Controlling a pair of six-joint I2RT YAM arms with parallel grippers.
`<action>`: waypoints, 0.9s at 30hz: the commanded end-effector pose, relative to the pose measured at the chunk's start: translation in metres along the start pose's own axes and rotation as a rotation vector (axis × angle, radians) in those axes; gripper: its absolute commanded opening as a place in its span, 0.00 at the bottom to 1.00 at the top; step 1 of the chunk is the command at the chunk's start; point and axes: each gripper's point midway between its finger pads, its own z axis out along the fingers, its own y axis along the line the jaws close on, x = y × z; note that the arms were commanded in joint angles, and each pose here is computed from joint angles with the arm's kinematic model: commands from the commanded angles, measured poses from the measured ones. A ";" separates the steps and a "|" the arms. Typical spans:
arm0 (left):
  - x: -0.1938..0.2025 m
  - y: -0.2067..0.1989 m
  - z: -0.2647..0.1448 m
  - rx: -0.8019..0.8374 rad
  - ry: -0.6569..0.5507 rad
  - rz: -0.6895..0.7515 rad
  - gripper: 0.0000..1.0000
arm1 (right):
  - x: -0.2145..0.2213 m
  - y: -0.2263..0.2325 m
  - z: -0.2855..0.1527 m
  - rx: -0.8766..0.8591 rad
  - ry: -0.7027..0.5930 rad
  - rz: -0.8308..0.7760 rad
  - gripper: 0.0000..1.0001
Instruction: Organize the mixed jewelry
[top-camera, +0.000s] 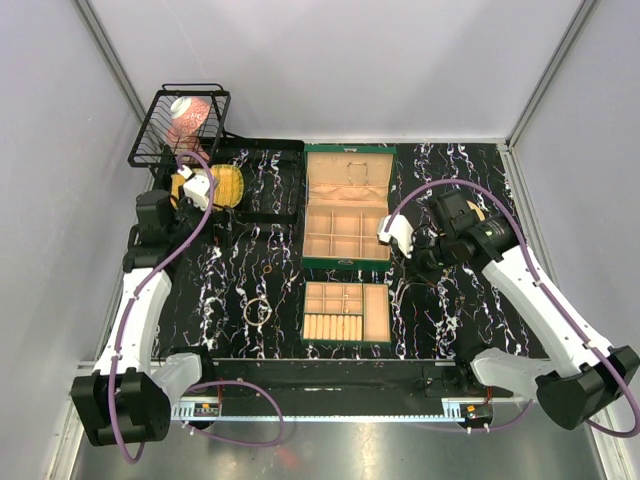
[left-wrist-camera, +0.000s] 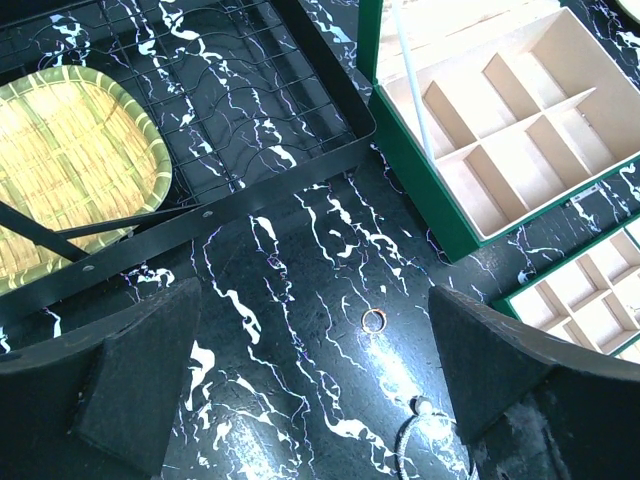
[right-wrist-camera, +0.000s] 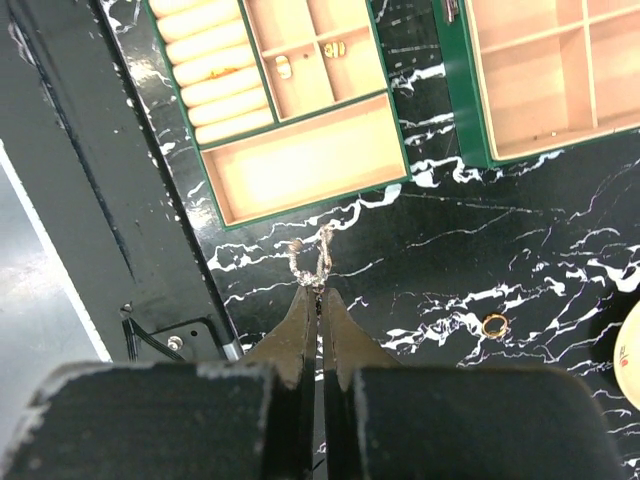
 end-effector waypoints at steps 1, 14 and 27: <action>-0.033 0.010 -0.001 -0.038 -0.084 0.067 0.99 | -0.019 0.017 -0.017 -0.028 -0.060 -0.021 0.00; -0.032 0.016 0.001 -0.062 -0.079 0.061 0.99 | -0.028 0.037 -0.007 -0.088 -0.064 -0.045 0.00; -0.030 0.017 0.002 -0.068 -0.075 0.064 0.99 | -0.026 0.053 0.012 -0.135 -0.050 -0.044 0.00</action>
